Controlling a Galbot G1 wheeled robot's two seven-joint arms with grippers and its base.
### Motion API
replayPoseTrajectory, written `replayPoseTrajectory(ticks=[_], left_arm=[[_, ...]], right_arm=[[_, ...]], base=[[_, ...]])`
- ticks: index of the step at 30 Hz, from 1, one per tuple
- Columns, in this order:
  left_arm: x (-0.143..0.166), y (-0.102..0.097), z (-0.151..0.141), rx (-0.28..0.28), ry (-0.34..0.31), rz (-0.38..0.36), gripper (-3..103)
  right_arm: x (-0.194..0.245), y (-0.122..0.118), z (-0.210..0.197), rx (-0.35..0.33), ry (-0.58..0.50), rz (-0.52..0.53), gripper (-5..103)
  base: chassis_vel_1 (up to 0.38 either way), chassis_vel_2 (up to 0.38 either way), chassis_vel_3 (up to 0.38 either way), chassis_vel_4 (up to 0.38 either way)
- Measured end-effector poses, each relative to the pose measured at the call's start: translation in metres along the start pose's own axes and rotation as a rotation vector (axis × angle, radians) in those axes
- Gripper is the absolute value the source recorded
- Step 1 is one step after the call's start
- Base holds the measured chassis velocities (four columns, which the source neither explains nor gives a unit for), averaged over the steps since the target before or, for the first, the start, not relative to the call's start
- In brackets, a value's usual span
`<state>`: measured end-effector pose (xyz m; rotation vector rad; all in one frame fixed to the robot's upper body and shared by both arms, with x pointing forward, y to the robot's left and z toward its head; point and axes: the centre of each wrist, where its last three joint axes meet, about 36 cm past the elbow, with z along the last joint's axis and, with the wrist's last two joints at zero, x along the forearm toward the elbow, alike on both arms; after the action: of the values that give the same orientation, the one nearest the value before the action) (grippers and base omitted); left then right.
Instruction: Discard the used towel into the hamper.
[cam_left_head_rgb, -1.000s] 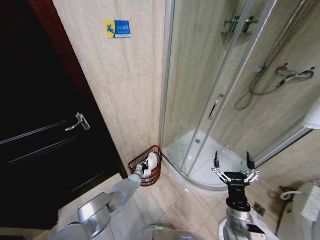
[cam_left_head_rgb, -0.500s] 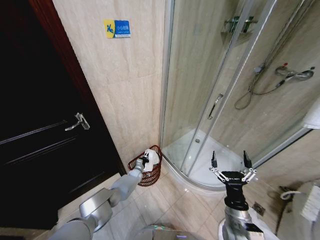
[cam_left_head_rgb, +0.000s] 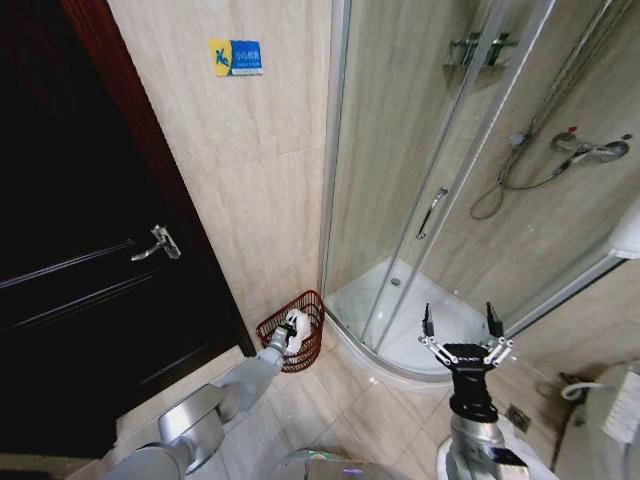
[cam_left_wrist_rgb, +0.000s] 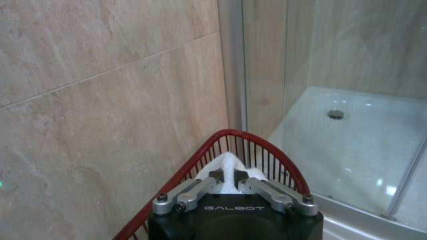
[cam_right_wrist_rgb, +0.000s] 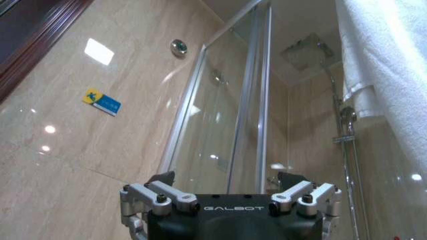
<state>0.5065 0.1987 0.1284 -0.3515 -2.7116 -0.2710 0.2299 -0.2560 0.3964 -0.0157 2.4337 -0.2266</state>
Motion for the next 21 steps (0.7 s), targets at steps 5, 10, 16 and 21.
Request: replayPoseTrajectory(ticks=[5,10,16,21], left_arm=[[0.0005,0.0002,0.001,-0.005,0.002,0.002,7],[0.0007,0.0001,0.0015,-0.008,0.003,0.005,7],[0.0007,0.0012,0.0014,-0.018,0.001,0.007,7],[0.001,0.004,0.0017,-0.034,-0.003,0.008,7]], right_arm=[[-0.0002,0.0002,0.0001,-0.006,-0.001,-0.012,100],[0.0009,0.0006,0.0014,-0.014,0.002,-0.02,100],[0.0006,0.0009,0.0015,-0.012,0.001,-0.023,100],[0.0012,0.0012,0.0021,-0.012,0.004,-0.022,100]], base=[[0.0,0.0,0.0,0.0],[0.0,0.0,0.0,0.0],[0.0,0.0,0.0,0.0],[-0.047,0.044,0.041,-0.055]])
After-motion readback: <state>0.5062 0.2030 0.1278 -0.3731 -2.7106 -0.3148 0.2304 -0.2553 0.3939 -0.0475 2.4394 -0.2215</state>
